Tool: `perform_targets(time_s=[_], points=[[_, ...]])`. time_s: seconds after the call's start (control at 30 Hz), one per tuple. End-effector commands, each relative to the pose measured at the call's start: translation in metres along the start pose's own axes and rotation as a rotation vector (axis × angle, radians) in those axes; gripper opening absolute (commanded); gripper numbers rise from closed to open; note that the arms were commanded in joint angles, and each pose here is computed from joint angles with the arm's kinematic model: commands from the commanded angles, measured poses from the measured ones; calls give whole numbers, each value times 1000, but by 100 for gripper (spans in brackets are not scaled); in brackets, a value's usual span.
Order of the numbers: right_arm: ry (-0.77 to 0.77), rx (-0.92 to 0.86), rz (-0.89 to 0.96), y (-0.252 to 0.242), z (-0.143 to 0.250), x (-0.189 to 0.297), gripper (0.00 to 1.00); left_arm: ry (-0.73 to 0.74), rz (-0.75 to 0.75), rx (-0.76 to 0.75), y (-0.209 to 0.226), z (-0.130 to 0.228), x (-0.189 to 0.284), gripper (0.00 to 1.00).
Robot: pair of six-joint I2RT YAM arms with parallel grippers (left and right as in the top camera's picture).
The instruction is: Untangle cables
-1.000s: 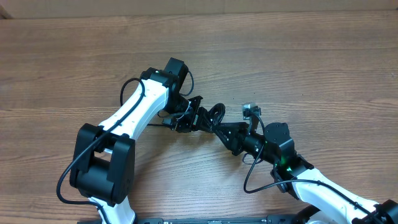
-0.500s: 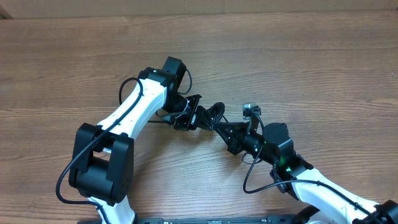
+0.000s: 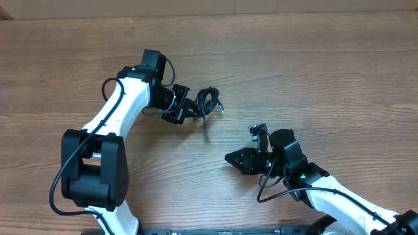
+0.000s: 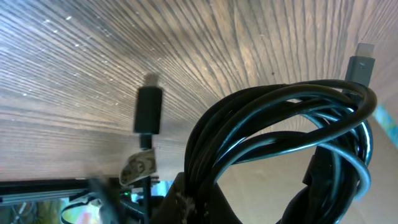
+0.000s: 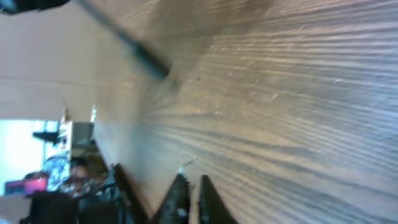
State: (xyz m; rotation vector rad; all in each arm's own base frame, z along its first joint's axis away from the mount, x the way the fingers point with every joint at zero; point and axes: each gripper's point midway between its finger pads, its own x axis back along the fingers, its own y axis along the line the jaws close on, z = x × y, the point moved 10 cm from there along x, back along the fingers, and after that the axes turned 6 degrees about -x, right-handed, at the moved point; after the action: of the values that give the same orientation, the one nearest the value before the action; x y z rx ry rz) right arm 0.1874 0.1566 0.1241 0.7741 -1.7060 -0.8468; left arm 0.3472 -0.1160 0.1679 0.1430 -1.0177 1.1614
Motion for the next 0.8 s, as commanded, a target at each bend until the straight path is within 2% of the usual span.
perform_targets(time_s=[0.0, 0.07, 0.1, 0.13, 0.23, 0.33, 0.47, 0.57, 0.77], points=[[27, 21, -62, 7, 0, 1, 31, 17, 27, -75, -7, 13, 5, 4], [1, 52, -93, 12, -4, 1, 67, 26, 7, -20, -4, 16, 4, 4], [-16, 73, -112, 15, -6, 2, 75, 31, -6, 21, -2, 17, 3, 4], [-39, 113, -134, 19, -9, 2, 82, 36, -20, 63, 0, 18, 3, 4], [-124, 224, -151, 26, -18, 4, 89, 55, -64, 179, 7, 22, 3, 4], [-228, 236, -109, 27, -27, 5, 90, 122, -106, 287, 14, 31, 3, 4], [-312, 242, -45, 23, -33, 6, 75, 225, -133, 337, 17, 45, 2, 4], [-322, 307, -43, 24, -34, 6, 59, 248, -149, 336, 17, 52, -2, 4], [-364, 324, -8, 22, -38, 7, 53, 256, -172, 314, 17, 61, -9, 4]])
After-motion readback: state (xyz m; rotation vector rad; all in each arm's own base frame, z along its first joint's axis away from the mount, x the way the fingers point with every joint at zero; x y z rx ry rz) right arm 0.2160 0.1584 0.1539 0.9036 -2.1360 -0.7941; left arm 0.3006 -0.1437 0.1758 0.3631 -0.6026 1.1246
